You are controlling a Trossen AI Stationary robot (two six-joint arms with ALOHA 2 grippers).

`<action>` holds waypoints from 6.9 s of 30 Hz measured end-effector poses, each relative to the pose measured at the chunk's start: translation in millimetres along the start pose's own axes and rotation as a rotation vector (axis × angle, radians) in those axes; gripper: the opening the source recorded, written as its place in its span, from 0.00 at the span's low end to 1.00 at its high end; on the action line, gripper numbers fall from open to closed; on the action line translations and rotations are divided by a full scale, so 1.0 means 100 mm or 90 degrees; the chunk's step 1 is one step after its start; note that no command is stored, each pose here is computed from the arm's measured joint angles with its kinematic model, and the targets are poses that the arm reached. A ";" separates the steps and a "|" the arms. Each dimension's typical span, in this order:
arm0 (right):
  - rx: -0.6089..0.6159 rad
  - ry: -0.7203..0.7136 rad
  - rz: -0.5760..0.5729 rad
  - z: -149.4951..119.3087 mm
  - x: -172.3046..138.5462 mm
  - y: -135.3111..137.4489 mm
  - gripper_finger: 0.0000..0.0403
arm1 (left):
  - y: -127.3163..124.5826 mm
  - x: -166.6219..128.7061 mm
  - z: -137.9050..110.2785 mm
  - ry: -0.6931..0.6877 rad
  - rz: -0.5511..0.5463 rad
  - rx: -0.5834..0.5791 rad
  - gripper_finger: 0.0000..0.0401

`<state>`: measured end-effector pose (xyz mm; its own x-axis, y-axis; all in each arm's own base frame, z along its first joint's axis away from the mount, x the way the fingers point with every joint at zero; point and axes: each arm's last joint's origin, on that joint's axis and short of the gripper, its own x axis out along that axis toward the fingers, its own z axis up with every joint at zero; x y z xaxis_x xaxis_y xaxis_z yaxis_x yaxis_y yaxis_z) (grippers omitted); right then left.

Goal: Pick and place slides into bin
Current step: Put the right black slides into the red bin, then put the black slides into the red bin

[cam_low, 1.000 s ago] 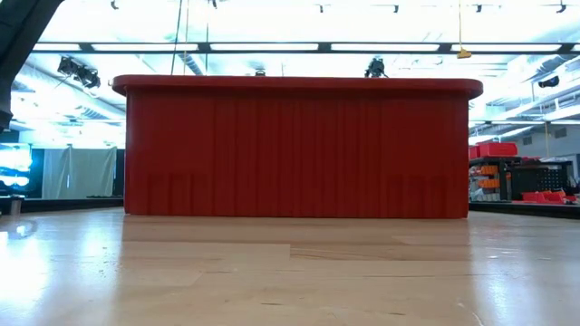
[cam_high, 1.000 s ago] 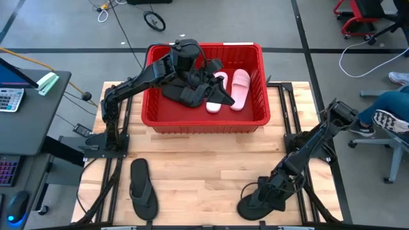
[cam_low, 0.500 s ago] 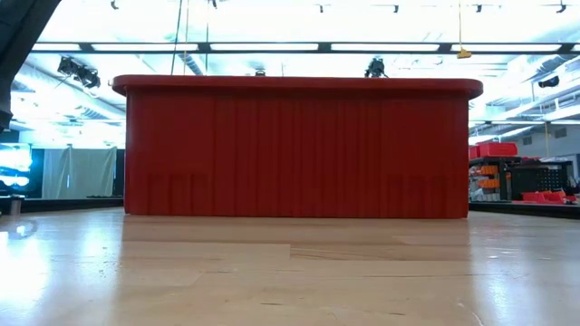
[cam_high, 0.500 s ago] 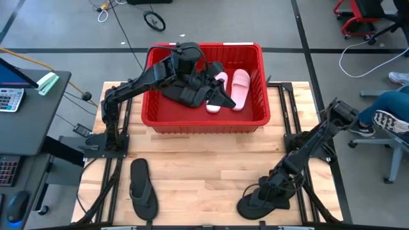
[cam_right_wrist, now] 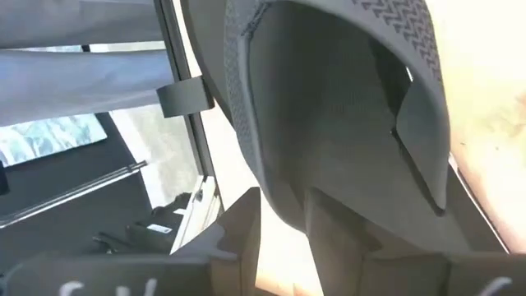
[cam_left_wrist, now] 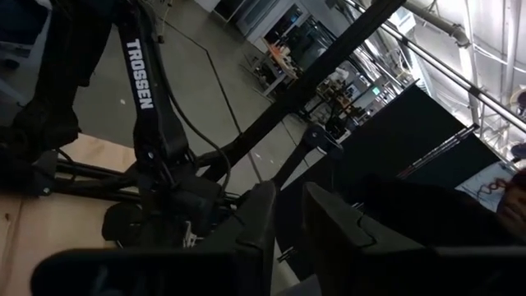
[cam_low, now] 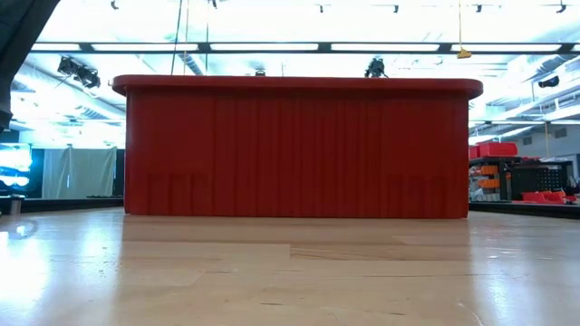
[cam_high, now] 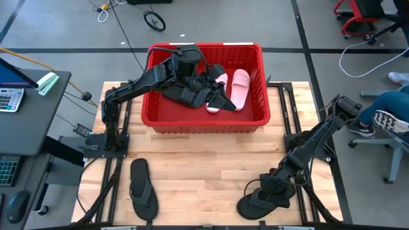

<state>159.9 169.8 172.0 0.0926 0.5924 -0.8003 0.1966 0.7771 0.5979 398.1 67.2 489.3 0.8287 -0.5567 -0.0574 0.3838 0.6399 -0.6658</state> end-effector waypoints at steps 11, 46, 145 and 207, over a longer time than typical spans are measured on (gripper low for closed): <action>0.008 -0.014 0.026 0.10 0.18 0.04 0.25 | -0.02 0.03 -0.02 0.004 -0.005 0.000 0.19; 0.188 -0.192 0.146 0.38 0.15 0.34 0.02 | -0.15 -0.07 0.12 -0.039 -0.069 -0.064 0.09; -0.056 -0.639 -0.058 3.19 -2.65 -0.85 0.34 | -1.56 -1.35 0.11 -0.199 -0.068 0.210 0.05; -0.364 -0.432 -0.075 1.11 -2.46 1.23 0.33 | -0.01 -0.11 -4.18 0.641 0.683 -0.648 0.55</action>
<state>269.5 95.7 437.6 0.6958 0.3896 -0.6034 -0.2584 0.9196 0.2959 218.7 -148.1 179.6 -0.1701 -0.4845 -0.8581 -0.8022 0.5737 -0.1650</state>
